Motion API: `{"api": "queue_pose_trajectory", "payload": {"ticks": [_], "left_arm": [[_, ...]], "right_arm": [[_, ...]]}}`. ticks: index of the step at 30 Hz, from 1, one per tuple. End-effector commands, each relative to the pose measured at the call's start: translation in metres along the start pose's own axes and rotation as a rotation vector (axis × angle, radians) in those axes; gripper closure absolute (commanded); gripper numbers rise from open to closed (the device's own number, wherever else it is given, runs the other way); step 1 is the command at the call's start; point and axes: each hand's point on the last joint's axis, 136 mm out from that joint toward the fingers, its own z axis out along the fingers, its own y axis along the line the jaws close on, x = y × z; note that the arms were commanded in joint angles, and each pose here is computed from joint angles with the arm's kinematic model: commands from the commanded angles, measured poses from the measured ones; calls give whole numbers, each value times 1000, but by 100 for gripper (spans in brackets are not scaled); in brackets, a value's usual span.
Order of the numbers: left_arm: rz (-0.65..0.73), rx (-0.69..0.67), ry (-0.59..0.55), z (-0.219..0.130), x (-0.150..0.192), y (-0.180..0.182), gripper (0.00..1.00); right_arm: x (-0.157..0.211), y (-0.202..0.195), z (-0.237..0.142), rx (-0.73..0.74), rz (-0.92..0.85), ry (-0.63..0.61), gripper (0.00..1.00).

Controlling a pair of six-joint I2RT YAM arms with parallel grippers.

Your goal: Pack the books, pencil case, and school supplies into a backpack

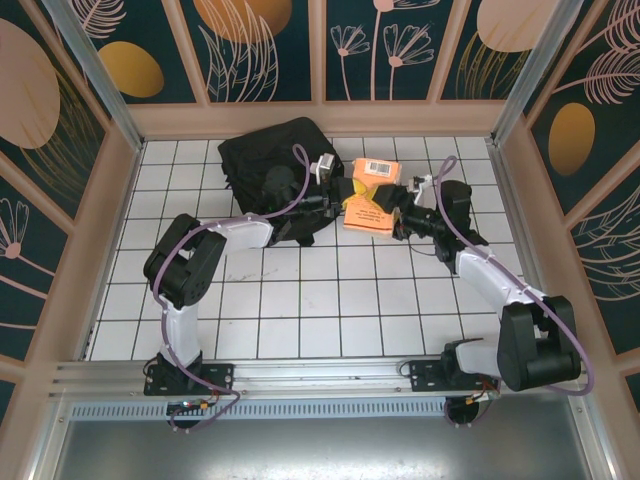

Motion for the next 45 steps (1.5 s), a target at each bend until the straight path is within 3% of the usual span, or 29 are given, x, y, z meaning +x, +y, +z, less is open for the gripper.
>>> {"api": "queue_pose_trajectory", "payload": {"ticks": [1, 6, 12, 20, 23, 25, 27, 32, 35, 38, 41, 45], "left_arm": [[57, 40, 22, 0, 6, -13, 100], [71, -16, 25, 0, 5, 0, 100], [110, -79, 30, 2, 2, 5, 100], [155, -162, 19, 0, -2, 12, 100], [154, -181, 13, -3, -4, 16, 99], [152, -205, 9, -7, -7, 18, 64], [173, -289, -29, -20, -15, 21, 47], [343, -631, -203, -73, -54, -1, 26], [480, -887, -261, -103, -78, -14, 24], [578, -1080, -236, -123, -91, -2, 23], [584, -1260, -259, -148, -100, 21, 25], [489, -1486, -331, -196, -94, 52, 28]], "right_arm": [[2, 33, -3, -113, -50, 18, 20], [0, 33, -6, -79, -49, 7, 47], [-2, 18, -5, -7, -32, -9, 71], [-5, 3, -2, 51, -17, -11, 92], [-6, 1, -2, 65, -11, -16, 94], [-9, 0, -5, 88, -26, -33, 97], [-16, -3, -13, 151, -56, -76, 98], [-27, -12, -33, 230, -90, -137, 100], [-24, -20, -33, 247, -91, -120, 100], [-22, -26, -31, 257, -88, -103, 100], [-21, -26, -30, 254, -91, -96, 100], [-21, -25, -31, 258, -98, -89, 100]]}}
